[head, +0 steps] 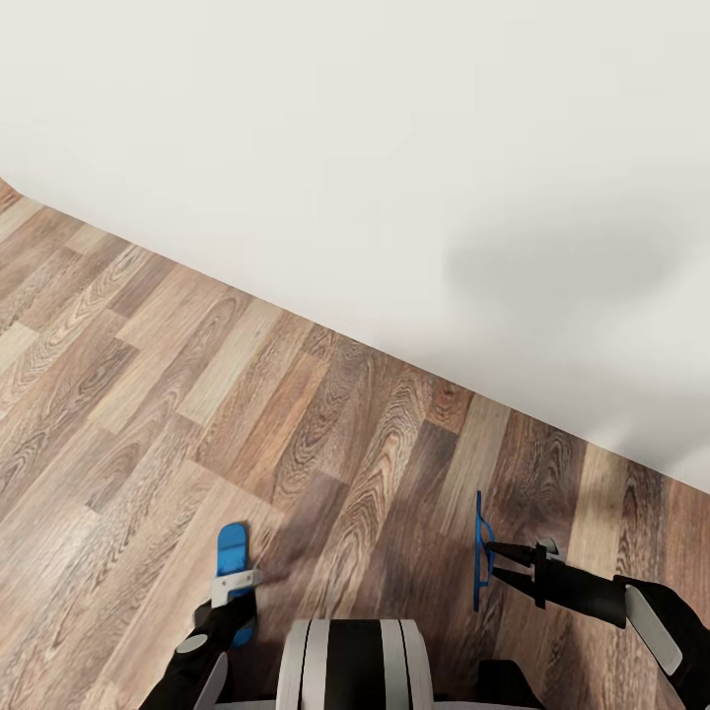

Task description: In the bedroom, move the book from the bed onto either nightstand, and place the two sandals side by side next to the bed.

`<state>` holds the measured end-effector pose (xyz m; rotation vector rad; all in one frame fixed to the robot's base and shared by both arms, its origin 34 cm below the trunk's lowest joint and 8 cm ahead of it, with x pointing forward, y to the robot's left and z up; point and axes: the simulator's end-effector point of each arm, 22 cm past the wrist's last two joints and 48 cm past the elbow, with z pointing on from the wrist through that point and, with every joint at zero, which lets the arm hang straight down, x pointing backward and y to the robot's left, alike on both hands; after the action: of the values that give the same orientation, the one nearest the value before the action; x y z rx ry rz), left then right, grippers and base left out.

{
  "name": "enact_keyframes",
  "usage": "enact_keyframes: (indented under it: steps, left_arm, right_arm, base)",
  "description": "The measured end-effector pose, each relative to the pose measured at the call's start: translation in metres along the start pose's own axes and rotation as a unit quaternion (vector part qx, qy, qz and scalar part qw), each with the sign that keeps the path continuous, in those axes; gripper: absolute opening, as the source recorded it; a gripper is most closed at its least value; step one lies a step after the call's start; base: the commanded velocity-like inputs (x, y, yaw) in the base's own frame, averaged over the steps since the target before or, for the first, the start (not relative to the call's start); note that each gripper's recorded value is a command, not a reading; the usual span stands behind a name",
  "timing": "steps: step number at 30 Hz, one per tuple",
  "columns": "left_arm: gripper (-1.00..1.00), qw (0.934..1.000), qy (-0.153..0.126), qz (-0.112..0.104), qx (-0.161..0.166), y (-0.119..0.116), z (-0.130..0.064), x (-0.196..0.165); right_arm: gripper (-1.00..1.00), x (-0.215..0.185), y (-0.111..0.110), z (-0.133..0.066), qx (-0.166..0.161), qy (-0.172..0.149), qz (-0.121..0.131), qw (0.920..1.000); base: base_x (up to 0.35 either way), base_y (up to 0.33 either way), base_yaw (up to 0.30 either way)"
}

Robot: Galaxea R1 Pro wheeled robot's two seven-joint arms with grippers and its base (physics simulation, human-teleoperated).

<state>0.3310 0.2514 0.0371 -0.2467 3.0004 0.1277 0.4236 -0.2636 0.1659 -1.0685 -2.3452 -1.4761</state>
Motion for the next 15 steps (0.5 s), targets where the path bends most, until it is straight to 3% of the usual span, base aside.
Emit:
enact_keyframes:
  steps: [15]
  left_arm:
    - [-1.0, 1.0, 0.0, -0.001, 0.001, -0.0015, -0.0002, 0.0001]
  right_arm:
    - [-1.0, -0.0002, 0.0003, 0.0001, 0.0, 0.0, 0.0, 1.0]
  base:
    - [0.0, 0.0, 0.0]
